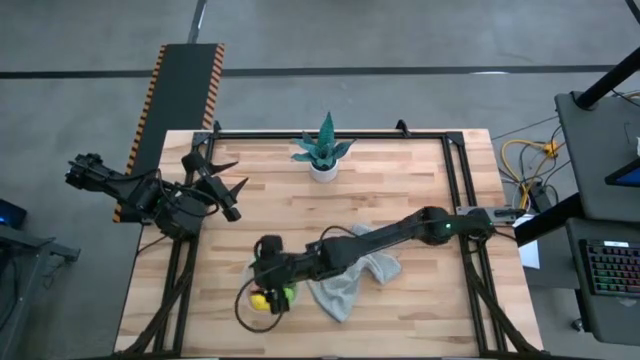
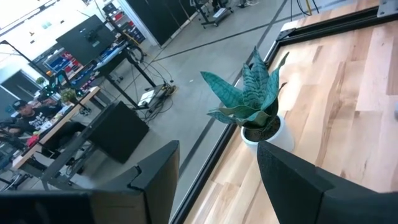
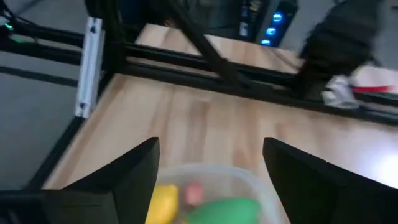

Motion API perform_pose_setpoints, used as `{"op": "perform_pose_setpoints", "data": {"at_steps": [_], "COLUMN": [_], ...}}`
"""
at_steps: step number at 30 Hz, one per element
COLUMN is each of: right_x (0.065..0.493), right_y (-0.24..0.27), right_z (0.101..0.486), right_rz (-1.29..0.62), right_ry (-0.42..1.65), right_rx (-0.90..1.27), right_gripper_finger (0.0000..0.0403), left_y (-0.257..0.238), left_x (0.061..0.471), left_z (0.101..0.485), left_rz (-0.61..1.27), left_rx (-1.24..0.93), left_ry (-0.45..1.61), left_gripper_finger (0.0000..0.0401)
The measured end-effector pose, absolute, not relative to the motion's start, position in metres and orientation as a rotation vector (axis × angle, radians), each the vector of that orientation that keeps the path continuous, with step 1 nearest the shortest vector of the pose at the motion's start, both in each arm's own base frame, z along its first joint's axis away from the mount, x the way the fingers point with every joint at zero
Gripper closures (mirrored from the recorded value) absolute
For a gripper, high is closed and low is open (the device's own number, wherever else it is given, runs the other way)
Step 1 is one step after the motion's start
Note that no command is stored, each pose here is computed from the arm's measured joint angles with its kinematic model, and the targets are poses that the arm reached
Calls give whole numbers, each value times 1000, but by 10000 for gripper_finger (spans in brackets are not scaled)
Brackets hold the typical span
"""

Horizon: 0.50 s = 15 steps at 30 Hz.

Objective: Pick and placing Produce into tupperware
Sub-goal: Return to Home Position

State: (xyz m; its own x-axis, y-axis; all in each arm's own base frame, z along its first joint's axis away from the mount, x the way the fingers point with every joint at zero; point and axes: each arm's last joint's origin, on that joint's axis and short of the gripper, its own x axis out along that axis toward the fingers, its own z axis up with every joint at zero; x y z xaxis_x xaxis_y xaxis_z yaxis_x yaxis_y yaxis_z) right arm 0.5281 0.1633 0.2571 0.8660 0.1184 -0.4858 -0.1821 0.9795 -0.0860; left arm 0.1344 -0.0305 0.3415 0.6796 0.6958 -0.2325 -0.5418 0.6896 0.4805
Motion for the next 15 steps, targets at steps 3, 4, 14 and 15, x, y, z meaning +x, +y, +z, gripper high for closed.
{"op": "perform_pose_setpoints", "data": {"at_steps": [3,4,14,15], "right_x": [516,512,461,454], "right_y": [158,156,146,146], "right_z": [280,288,335,338], "right_rz": [133,124,154,161], "right_ry": [509,504,584,592], "right_rx": [-201,-218,-387,-405], "right_gripper_finger": [139,145,236,252], "left_y": [-30,-29,-27,-28], "left_x": [132,131,127,127], "left_z": [343,344,346,346], "left_rz": [712,708,706,705], "left_rx": [383,378,358,359], "left_ry": [412,409,394,395], "left_gripper_finger": [200,200,200,200]}}
